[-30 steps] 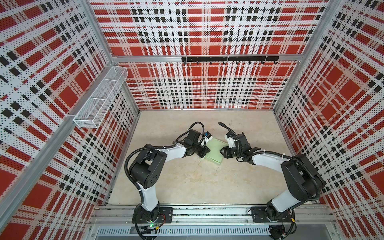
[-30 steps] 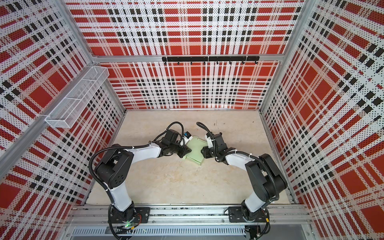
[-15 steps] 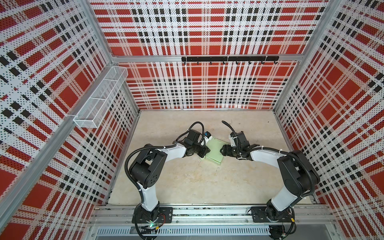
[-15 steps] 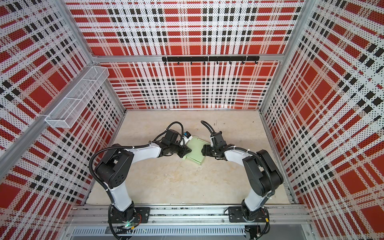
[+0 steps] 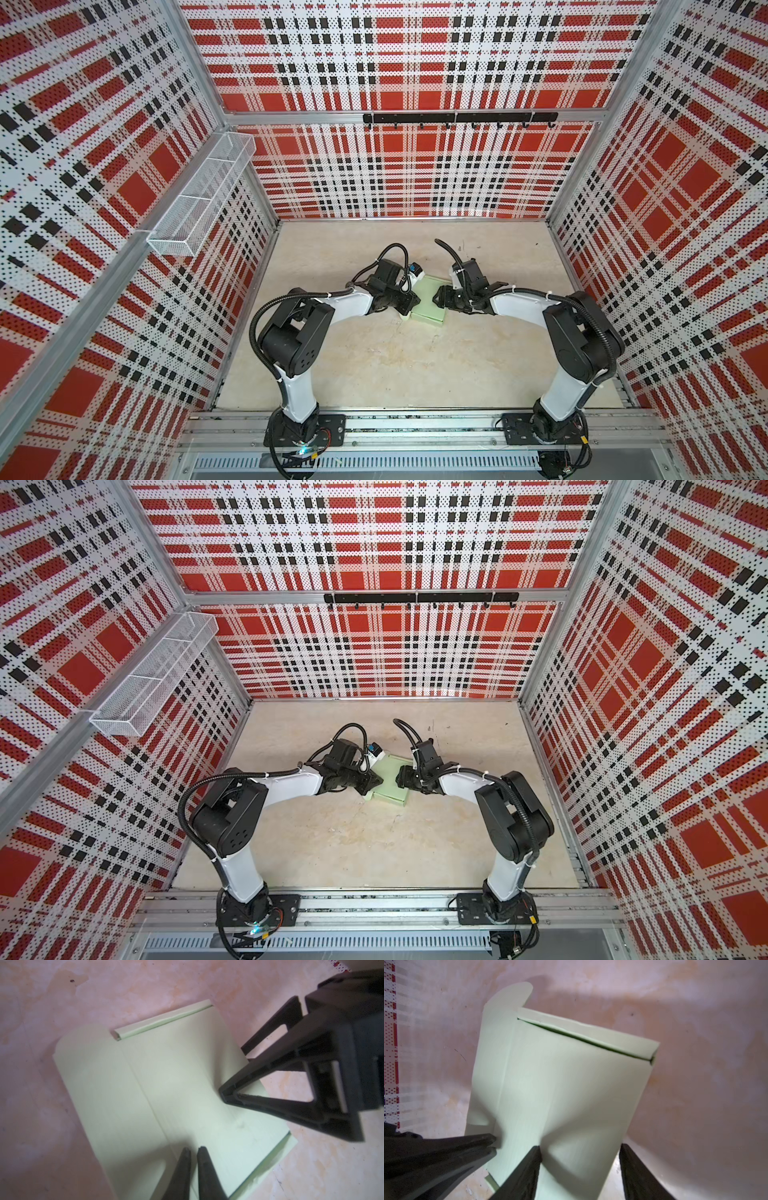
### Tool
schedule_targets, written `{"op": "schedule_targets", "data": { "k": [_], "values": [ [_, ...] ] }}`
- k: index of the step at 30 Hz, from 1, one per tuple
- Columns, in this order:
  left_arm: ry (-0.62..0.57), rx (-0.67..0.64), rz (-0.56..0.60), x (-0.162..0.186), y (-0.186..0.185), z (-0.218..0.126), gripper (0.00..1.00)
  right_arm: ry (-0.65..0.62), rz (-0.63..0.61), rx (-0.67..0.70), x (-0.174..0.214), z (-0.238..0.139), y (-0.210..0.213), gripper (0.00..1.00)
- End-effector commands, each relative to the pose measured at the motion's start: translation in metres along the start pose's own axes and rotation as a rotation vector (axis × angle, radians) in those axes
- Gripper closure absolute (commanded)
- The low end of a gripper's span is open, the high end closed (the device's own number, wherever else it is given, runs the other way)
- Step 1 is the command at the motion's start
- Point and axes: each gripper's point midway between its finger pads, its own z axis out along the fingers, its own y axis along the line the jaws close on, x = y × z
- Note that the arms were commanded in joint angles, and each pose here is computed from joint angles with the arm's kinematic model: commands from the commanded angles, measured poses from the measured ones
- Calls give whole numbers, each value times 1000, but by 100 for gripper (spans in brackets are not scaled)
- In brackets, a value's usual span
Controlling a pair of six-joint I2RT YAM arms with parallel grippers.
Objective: Fold the paper box
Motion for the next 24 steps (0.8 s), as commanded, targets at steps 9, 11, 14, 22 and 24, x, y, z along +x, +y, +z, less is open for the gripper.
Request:
{"op": "schedule_targets", "data": {
  "k": [9,11,14,22,24],
  "values": [
    [-85,24,-31,-31,-11,-29,64,93,-206,109,13,18,-23,41],
    [-108,29,-37,-38,-12,-36,59,100,-238,100,13,21,-22,41],
    [-141,15,-71,-48,-2,-49,54,105,-278,82,12,22,-21,41],
    [-208,-140,-333,-25,61,-63,39,88,-380,-3,3,29,-11,41],
    [-200,-165,-388,-15,68,-59,33,91,-418,-23,1,30,-7,41]
  ]
}}
